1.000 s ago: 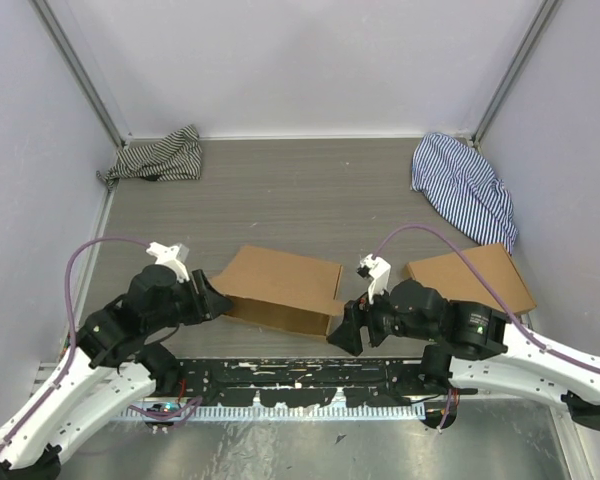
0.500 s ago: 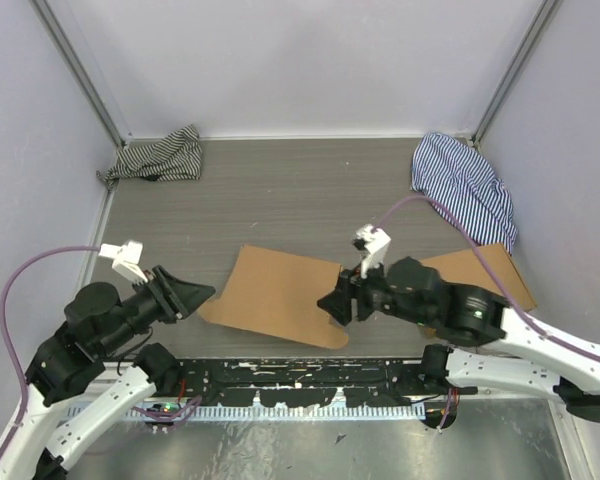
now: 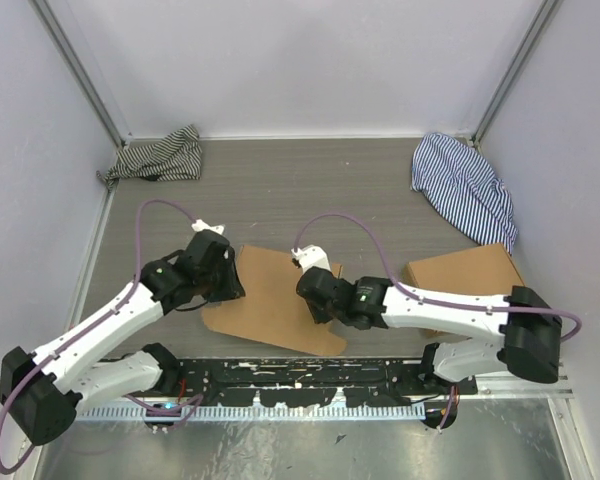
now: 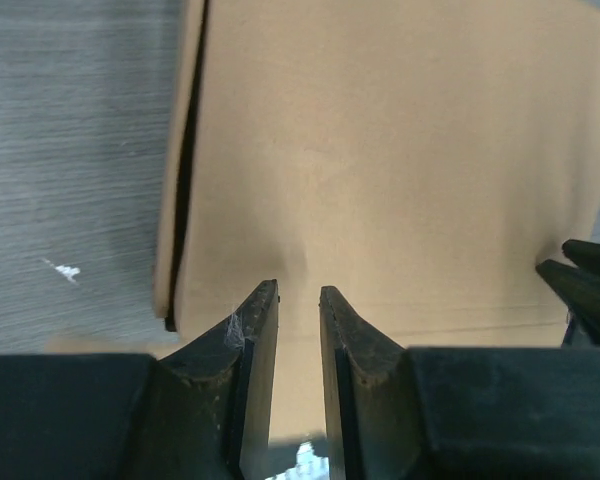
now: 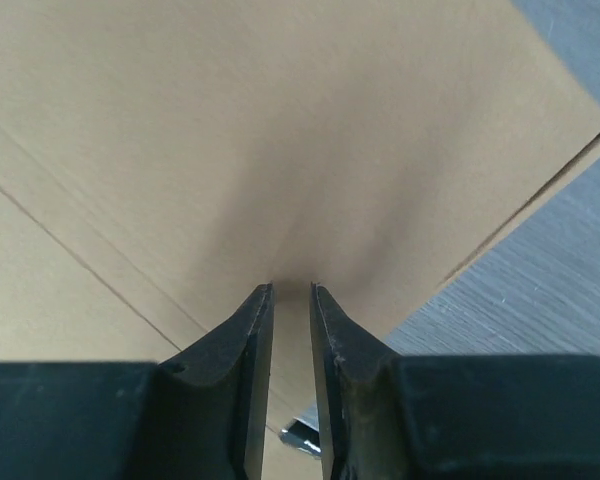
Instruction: Fold the paper box
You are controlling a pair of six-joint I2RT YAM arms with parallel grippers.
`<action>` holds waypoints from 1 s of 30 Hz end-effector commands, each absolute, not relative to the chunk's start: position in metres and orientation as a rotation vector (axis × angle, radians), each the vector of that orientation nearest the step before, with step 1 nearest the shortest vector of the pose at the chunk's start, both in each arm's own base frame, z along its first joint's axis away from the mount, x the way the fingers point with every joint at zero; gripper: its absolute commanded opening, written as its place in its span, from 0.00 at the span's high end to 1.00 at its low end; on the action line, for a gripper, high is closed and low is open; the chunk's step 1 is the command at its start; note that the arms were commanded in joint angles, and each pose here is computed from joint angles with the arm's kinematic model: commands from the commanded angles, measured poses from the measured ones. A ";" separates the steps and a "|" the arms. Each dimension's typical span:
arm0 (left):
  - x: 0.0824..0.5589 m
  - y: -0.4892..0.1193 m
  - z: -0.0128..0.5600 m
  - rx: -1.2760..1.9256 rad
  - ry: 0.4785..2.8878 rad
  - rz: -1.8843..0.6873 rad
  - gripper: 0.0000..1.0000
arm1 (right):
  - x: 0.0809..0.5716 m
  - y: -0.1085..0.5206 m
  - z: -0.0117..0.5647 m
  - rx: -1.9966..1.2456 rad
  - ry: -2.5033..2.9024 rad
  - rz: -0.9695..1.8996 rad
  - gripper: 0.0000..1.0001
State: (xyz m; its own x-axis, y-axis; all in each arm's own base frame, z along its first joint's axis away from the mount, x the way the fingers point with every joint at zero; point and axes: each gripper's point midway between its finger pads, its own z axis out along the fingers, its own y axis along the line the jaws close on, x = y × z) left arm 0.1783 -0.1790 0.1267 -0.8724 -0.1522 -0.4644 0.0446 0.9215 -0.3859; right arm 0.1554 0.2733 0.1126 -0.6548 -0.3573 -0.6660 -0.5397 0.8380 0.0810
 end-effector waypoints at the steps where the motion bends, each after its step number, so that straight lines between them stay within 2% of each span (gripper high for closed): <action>1: 0.183 -0.172 0.103 -0.028 2.598 -0.431 0.70 | 0.168 0.271 0.088 -0.561 2.371 0.331 0.74; 6: 0.185 -0.179 0.067 -0.018 2.708 -0.367 0.71 | 0.185 0.256 0.058 -0.499 2.447 0.349 0.74; 15: 0.218 -0.192 0.044 -0.004 2.722 -0.250 0.75 | 0.241 0.249 0.064 -0.441 2.416 0.297 0.75; 24: 0.299 -0.219 0.077 0.058 2.602 -0.128 0.77 | 0.316 0.249 0.085 -0.285 2.365 0.348 0.74; 28: 0.323 -0.226 0.116 0.058 2.542 -0.114 0.75 | 0.345 0.251 0.124 -0.249 2.268 0.330 0.72; 30: 0.327 -0.223 0.136 0.049 2.495 -0.117 0.70 | 0.352 0.246 0.148 -0.220 2.215 0.305 0.69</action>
